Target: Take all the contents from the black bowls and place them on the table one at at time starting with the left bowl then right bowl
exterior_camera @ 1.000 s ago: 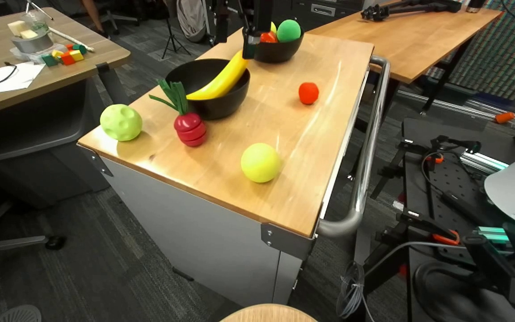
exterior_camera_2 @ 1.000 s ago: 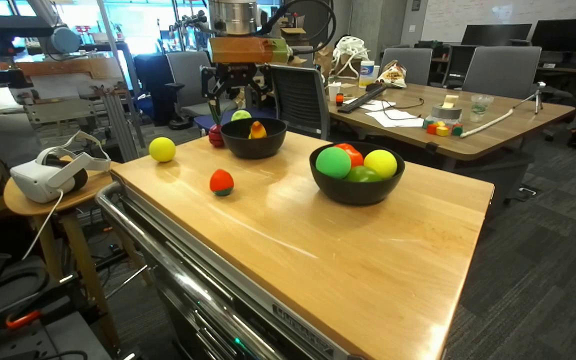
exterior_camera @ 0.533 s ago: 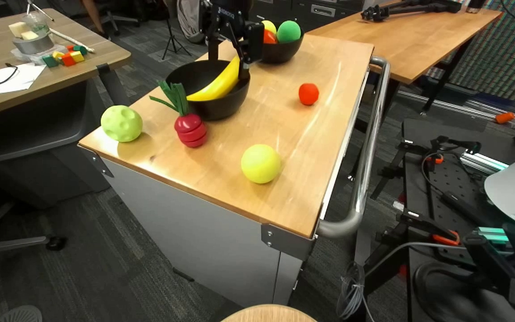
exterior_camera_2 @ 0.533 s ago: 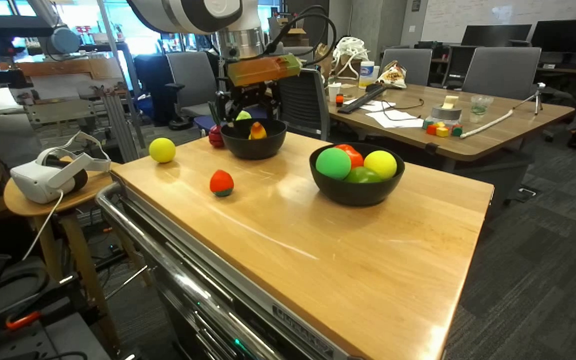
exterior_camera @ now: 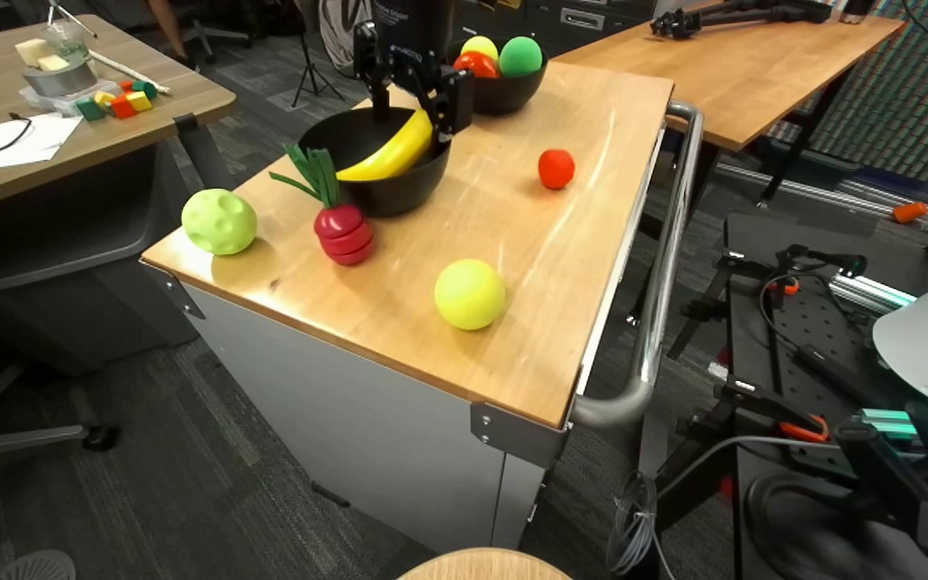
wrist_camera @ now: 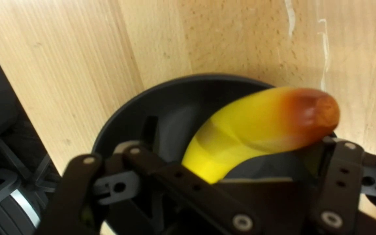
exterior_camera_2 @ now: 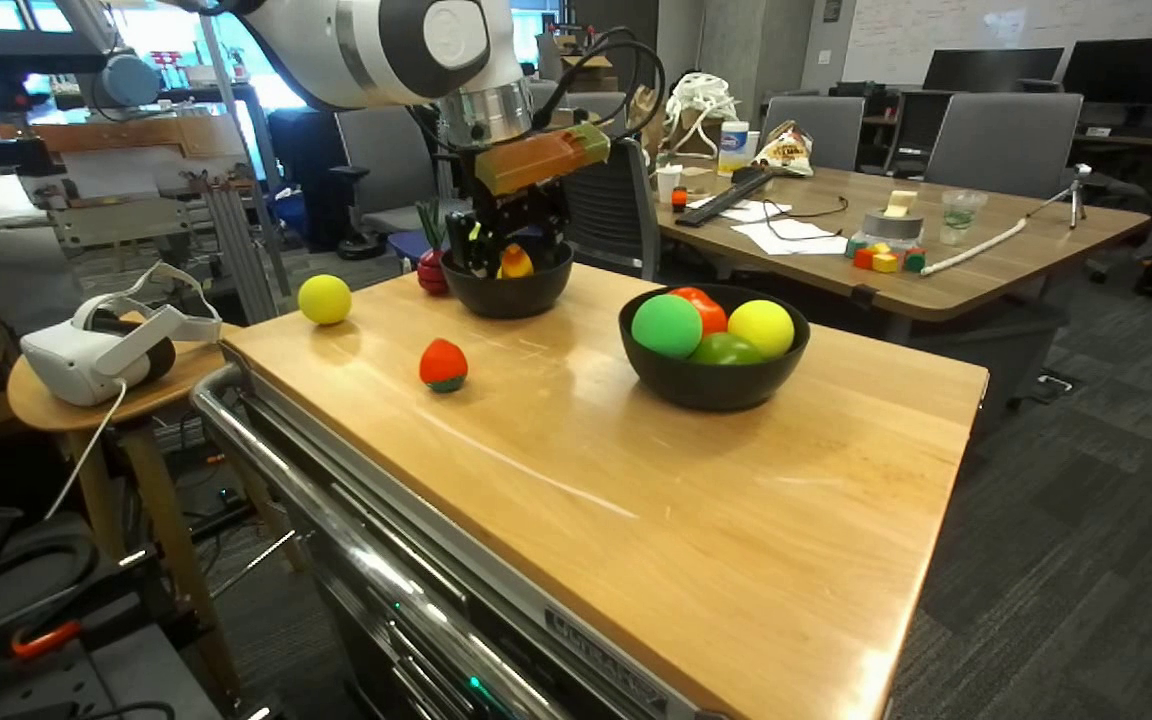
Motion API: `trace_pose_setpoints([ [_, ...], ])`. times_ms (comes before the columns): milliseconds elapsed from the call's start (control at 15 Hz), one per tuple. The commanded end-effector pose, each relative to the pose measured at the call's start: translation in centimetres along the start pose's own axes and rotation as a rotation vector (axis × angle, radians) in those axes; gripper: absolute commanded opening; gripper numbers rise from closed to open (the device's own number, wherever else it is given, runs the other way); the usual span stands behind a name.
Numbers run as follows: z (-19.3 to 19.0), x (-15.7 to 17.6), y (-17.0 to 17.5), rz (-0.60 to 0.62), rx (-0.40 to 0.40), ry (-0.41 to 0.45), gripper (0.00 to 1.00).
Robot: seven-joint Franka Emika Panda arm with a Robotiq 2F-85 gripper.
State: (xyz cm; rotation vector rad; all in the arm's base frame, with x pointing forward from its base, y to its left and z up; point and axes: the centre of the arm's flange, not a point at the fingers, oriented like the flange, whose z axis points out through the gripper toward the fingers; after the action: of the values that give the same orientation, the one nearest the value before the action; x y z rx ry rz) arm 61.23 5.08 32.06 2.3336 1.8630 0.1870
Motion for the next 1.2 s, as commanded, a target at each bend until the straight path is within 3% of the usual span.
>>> trace_pose_setpoints([
  [0,0.2,-0.1,0.2,-0.034,-0.029,-0.009,0.7],
  [267,0.4,0.2,0.0,-0.047,-0.026,-0.017,0.36],
  [467,0.3,0.4,0.0,-0.048,-0.026,-0.019,0.17],
  [800,-0.7,0.5,0.3,-0.01,-0.035,0.007,0.17],
  [1133,-5.4,-0.4,1.4,0.184,-0.056,0.169,0.17],
])
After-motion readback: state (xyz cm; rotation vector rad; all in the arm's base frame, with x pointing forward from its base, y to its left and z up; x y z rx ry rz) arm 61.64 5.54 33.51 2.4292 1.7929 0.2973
